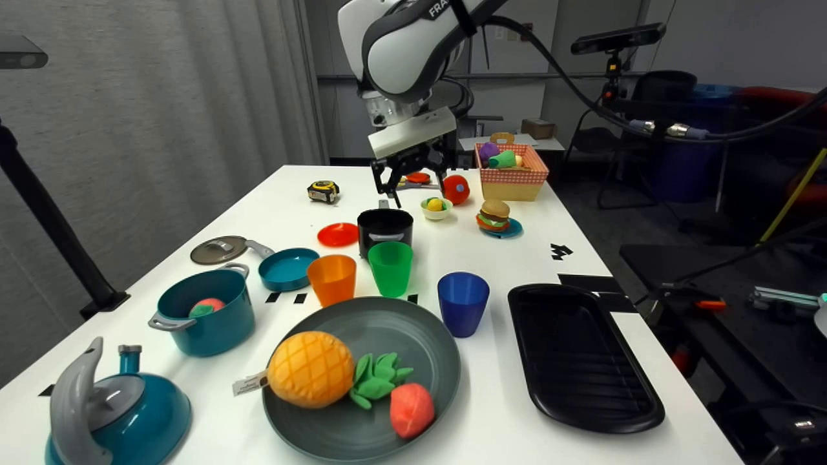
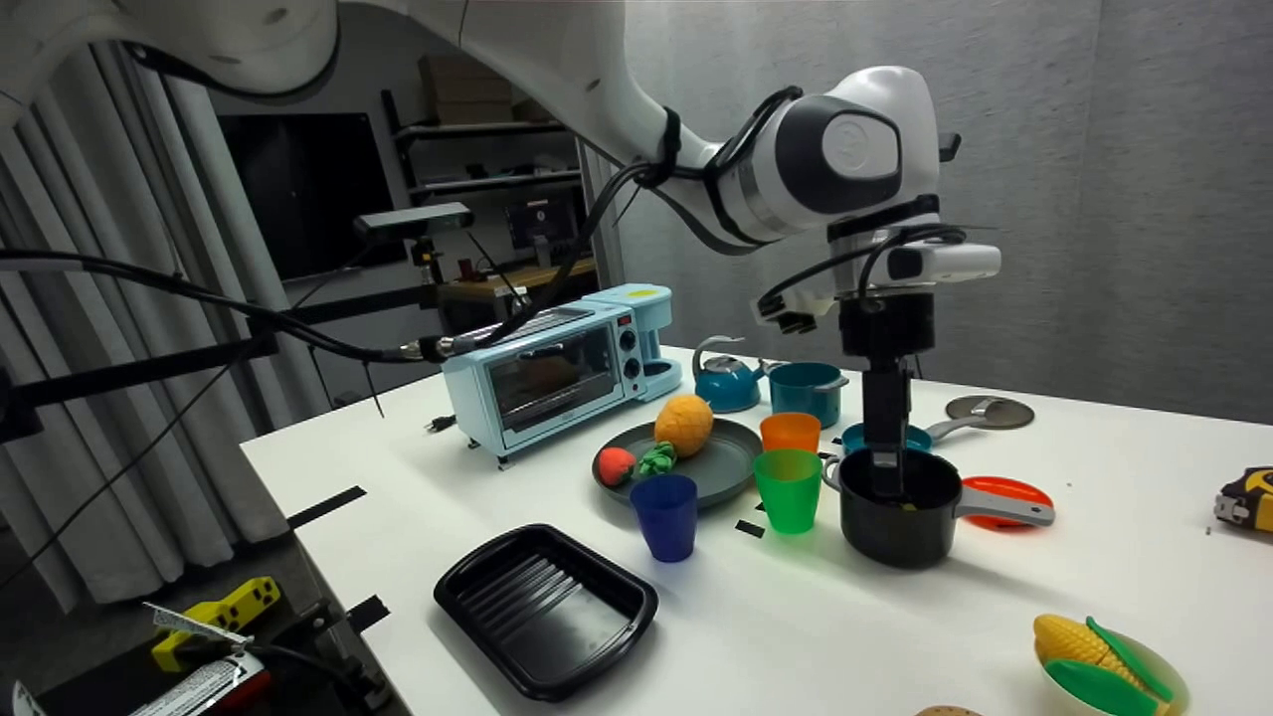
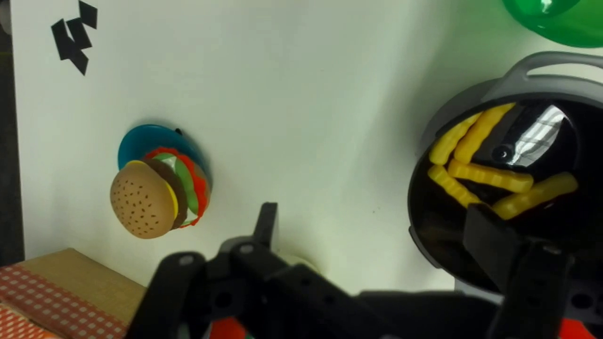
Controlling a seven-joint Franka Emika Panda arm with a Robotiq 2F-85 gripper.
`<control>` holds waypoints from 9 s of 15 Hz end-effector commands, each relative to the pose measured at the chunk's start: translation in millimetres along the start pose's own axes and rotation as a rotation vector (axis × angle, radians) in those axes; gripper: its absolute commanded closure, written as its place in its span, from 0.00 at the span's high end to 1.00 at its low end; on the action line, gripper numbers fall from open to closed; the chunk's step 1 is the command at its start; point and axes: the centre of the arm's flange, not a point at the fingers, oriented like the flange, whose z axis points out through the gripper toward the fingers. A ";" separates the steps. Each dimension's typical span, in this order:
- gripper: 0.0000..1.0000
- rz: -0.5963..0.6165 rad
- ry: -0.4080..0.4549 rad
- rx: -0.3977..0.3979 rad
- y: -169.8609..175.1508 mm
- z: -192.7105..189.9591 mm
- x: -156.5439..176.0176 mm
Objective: Pour the potato fries from the pot on the counter
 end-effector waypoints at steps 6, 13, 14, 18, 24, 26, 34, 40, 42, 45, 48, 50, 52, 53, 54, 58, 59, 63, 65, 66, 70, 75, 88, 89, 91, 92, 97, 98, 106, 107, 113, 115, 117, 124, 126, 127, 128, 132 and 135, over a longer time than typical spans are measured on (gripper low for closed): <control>0.85 0.022 0.021 0.042 -39.0 40.4 -3.2; 0.28 0.073 0.032 0.050 -63.2 33.7 -23.3; 0.19 0.080 0.032 0.051 -66.8 33.4 -26.5; 0.00 0.111 0.034 0.048 -71.2 31.7 -29.2; 0.01 0.157 0.080 0.074 -54.5 4.6 -4.9; 0.01 0.155 0.094 0.089 -49.8 -8.6 0.6; 0.01 -0.010 0.372 0.145 -39.5 -79.8 13.5; 0.01 -0.173 0.638 0.162 -29.2 -102.8 11.3; 0.01 -0.238 0.723 0.180 -28.5 -102.9 6.6; 0.01 -0.333 0.834 0.214 -31.0 -105.1 4.0; 0.01 -0.404 0.917 0.255 -31.0 -106.7 2.6; 0.01 -0.451 0.989 0.268 -30.2 -109.7 2.0; 0.01 -0.481 1.045 0.265 -27.1 -113.5 2.3; 0.01 -0.487 1.077 0.267 -25.3 -116.4 2.7; 0.01 -0.492 1.102 0.265 -23.1 -118.8 3.2; 0.01 -0.466 1.199 0.306 -16.2 -132.4 4.3; 0.01 -0.455 1.214 0.316 -14.9 -135.1 4.3; 0.01 -0.374 1.246 0.386 -12.9 -140.7 3.2; 0.01 -0.330 1.255 0.425 -12.8 -141.4 2.4; 0.01 -0.311 1.269 0.456 -13.2 -142.3 2.0; 0.01 -0.298 1.319 0.537 -13.2 -148.0 -1.2; 0.01 -0.276 1.385 0.625 -13.4 -156.4 -4.0; 0.01 -0.253 1.680 0.757 -11.3 -173.5 -8.7; 0.01 -0.247 1.703 0.769 -8.8 -177.6 -8.1; 0.01 -0.234 1.735 0.770 -3.5 -181.1 -7.9; 0.01 -0.228 1.746 0.768 -0.9 -180.2 -7.5; 0.01 -0.213 1.799 0.806 2.7 -162.2 -11.7; 0.01 -0.212 1.807 0.814 2.0 -156.5 -13.8; 0.01 -0.187 1.847 0.853 1.5 -145.9 -21.4; 0.01 -0.179 1.850 0.858 2.3 -146.5 -21.5; 0.01 -0.128 1.841 0.846 6.6 -147.0 -19.6; 0.01 -0.105 1.825 0.825 8.5 -145.5 -18.3; 0.01 -0.080 1.807 0.795 11.2 -143.2 -16.2; 0.01 -0.014 1.590 0.575 16.3 -123.1 -4.0; 0.01 0.005 1.477 0.519 16.0 -112.1 -3.1; 0.01 0.021 1.423 0.498 15.3 -106.6 -3.3; 0.01 0.036 1.371 0.479 14.3 -101.0 -4.8; 0.01 0.087 1.171 0.408 9.8 -81.6 -14.0; 0.01 0.101 1.019 0.357 6.4 -69.4 -27.0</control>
